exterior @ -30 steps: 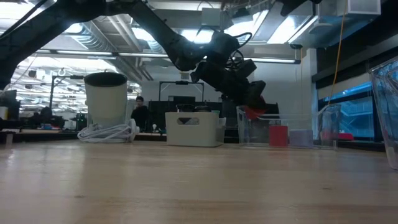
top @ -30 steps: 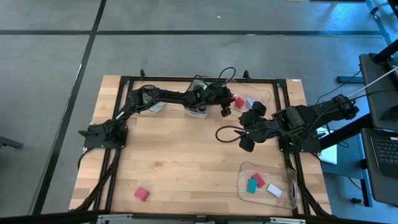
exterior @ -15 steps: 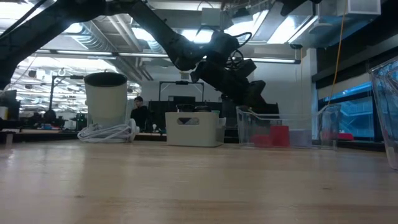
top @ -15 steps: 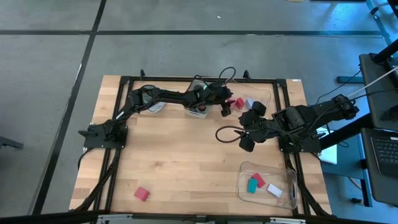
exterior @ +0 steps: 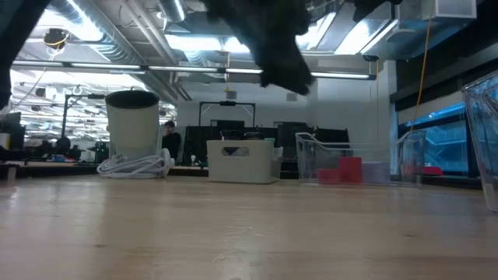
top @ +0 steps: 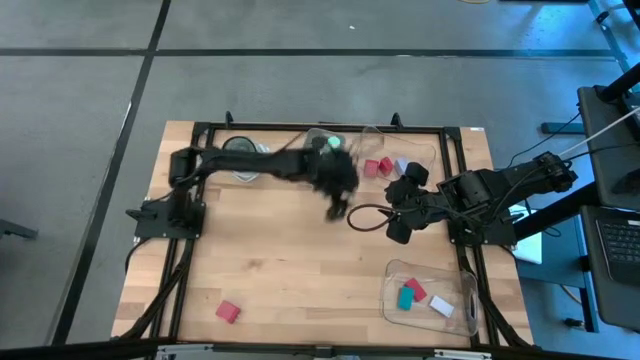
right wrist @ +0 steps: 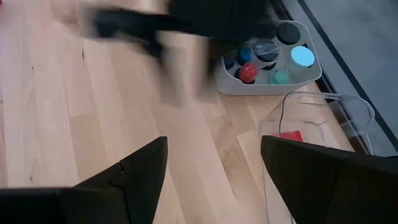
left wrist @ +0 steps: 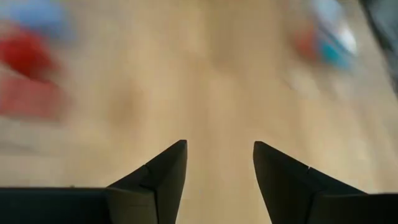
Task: Pick & Place Office items
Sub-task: Put the red charger adapter into the top transparent bin
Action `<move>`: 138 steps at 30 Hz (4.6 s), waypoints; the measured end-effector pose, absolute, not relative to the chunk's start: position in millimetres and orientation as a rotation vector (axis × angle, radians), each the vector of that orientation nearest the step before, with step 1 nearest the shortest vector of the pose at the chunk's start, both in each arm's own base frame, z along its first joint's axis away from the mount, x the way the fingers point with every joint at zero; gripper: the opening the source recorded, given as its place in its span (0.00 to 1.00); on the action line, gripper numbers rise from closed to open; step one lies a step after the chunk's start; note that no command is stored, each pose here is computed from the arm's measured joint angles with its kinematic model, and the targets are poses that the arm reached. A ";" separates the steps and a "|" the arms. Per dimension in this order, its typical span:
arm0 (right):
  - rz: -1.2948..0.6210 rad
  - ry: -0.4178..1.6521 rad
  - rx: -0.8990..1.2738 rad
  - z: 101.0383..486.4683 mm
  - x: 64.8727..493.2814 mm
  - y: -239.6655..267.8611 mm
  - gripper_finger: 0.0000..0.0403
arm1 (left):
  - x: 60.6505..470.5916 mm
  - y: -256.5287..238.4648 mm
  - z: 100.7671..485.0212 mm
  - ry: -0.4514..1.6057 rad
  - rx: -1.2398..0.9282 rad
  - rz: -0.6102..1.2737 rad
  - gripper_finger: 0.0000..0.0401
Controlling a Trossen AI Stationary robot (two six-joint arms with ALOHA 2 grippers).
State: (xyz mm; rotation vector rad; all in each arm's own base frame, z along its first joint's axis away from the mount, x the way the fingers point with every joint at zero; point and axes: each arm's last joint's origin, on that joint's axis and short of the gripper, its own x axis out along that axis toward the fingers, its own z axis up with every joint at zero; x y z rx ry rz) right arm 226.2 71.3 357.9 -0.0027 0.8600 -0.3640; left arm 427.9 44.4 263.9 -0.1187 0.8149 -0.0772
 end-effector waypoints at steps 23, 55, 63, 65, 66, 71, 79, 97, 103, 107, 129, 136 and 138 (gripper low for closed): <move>-0.419 0.823 0.124 358.6 227.1 71.5 0.65 | 273.8 -231.7 260.4 1.498 -0.042 -0.068 0.66; -0.561 0.735 0.442 359.0 227.6 71.5 0.65 | 157.2 -287.1 193.3 1.336 0.022 -0.077 0.74; -0.572 0.724 0.474 359.1 227.9 71.6 0.65 | 140.2 -266.4 163.0 1.366 0.090 -0.138 0.74; -0.570 0.719 0.478 359.5 228.3 71.8 0.65 | 137.8 -262.3 155.1 1.386 0.114 -0.143 0.74; -0.570 0.719 0.478 359.5 228.3 71.8 0.65 | 136.7 -260.3 151.7 1.394 0.131 -0.142 0.74; -0.574 0.717 0.480 359.5 228.8 70.6 0.65 | 137.0 -258.7 143.6 1.383 0.172 -0.200 0.74; -0.592 0.715 0.482 359.5 230.3 65.6 0.65 | 140.8 -259.6 144.0 1.345 0.183 -0.216 0.73; -0.592 0.715 0.481 359.5 230.4 65.4 0.65 | 143.9 -266.5 145.6 1.315 0.060 -0.214 0.51; -0.557 0.723 0.487 360.0 231.1 67.9 0.65 | 150.9 -262.2 172.6 1.184 0.034 -0.147 0.51; -0.390 0.720 0.390 364.6 235.1 79.8 0.65 | 160.7 -248.4 206.1 1.009 -0.026 -0.083 0.51; 0.209 0.591 -0.744 321.0 303.9 161.8 0.65 | 269.7 -118.7 295.5 0.548 -0.266 -0.146 0.51; 0.166 0.608 -0.783 313.3 310.0 163.0 0.65 | 283.4 -99.7 293.4 0.545 -0.215 -0.252 0.51; 0.136 0.609 -0.769 314.1 310.1 161.6 0.65 | 289.3 -97.9 291.3 0.533 -0.206 -0.286 0.51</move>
